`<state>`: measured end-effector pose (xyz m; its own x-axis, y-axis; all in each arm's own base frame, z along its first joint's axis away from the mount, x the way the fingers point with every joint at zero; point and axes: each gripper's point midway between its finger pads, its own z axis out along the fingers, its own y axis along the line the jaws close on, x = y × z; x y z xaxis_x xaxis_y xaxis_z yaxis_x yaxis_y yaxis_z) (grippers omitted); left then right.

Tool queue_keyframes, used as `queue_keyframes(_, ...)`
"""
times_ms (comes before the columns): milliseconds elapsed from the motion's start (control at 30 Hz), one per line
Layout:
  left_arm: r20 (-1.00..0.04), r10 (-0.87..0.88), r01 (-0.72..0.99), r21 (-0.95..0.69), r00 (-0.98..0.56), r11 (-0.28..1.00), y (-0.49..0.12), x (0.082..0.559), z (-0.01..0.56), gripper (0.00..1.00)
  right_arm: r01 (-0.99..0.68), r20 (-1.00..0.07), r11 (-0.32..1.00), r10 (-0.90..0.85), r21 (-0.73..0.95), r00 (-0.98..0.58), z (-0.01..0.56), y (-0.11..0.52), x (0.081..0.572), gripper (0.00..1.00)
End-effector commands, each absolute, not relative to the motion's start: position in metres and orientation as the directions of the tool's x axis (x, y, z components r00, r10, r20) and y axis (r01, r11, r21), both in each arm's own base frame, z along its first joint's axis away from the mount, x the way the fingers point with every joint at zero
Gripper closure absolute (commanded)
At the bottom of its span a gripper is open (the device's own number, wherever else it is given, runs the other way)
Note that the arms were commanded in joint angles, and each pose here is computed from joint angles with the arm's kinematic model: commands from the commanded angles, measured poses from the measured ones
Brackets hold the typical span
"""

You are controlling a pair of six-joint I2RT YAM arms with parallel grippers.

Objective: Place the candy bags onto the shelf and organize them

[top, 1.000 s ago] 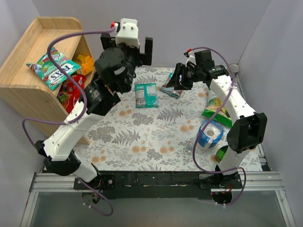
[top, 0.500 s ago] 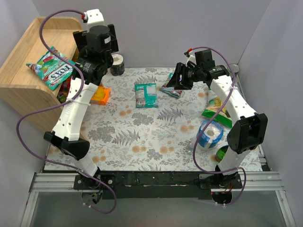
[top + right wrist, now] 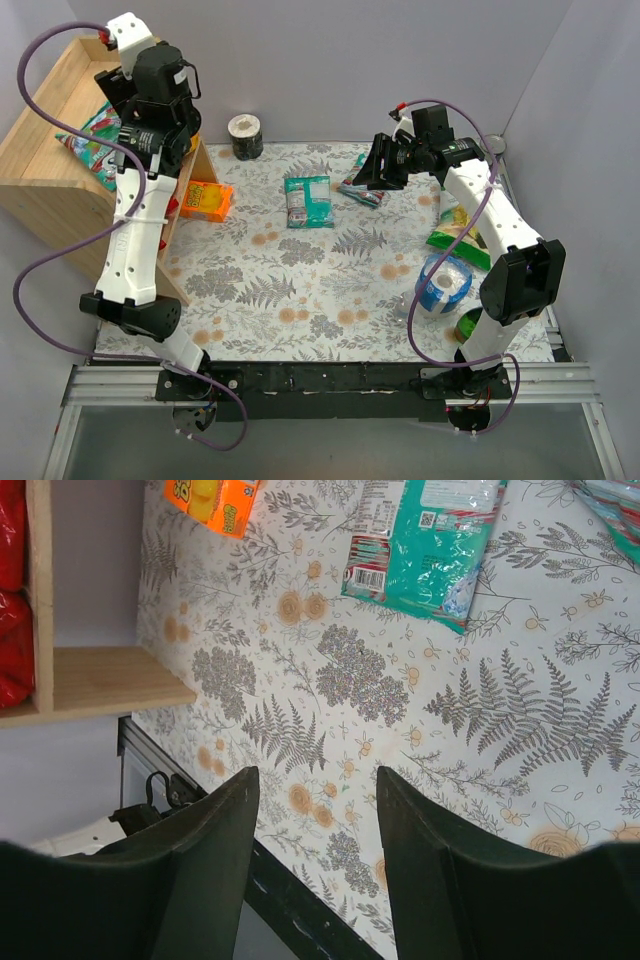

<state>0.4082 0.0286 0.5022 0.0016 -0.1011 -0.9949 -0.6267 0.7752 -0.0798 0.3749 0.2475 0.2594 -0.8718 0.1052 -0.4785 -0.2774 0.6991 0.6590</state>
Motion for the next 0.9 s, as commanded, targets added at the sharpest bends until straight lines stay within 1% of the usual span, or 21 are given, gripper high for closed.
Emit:
queue_keyframes(0,-0.989,-0.130,-0.686,-0.140,0.066,0.714,0.064,0.375,0.519,0.28,-0.307,-0.512,0.685,0.113,0.661,-0.851,0.280,0.247,0.371,0.43)
queue_keyframes(167,-0.984,-0.176,-0.699,-0.137,0.017,0.701,0.086,0.372,0.496,0.31,-0.301,-0.503,0.682,0.114,0.667,-0.857,0.280,0.249,0.372,0.44)
queue_keyframes(433,-0.974,-0.224,-0.740,-0.124,-0.037,0.662,0.108,0.364,0.468,0.32,-0.296,-0.497,0.681,0.115,0.669,-0.860,0.280,0.250,0.374,0.45)
queue_keyframes(600,-0.971,-0.232,-0.789,-0.100,-0.054,0.606,0.124,0.352,0.457,0.32,-0.292,-0.491,0.682,0.113,0.671,-0.864,0.278,0.250,0.373,0.46)
queue_keyframes(667,-0.971,-0.232,-0.826,-0.087,-0.054,0.557,0.142,0.341,0.453,0.32,-0.293,-0.492,0.682,0.113,0.671,-0.863,0.278,0.250,0.374,0.46)
queue_keyframes(767,-0.975,-0.219,-0.859,-0.080,-0.039,0.506,0.157,0.324,0.455,0.33,-0.293,-0.491,0.680,0.114,0.672,-0.864,0.279,0.250,0.374,0.46)
queue_keyframes(867,-0.979,-0.202,-0.871,-0.085,-0.017,0.483,0.161,0.309,0.462,0.34,-0.295,-0.490,0.678,0.111,0.674,-0.864,0.279,0.251,0.374,0.47)
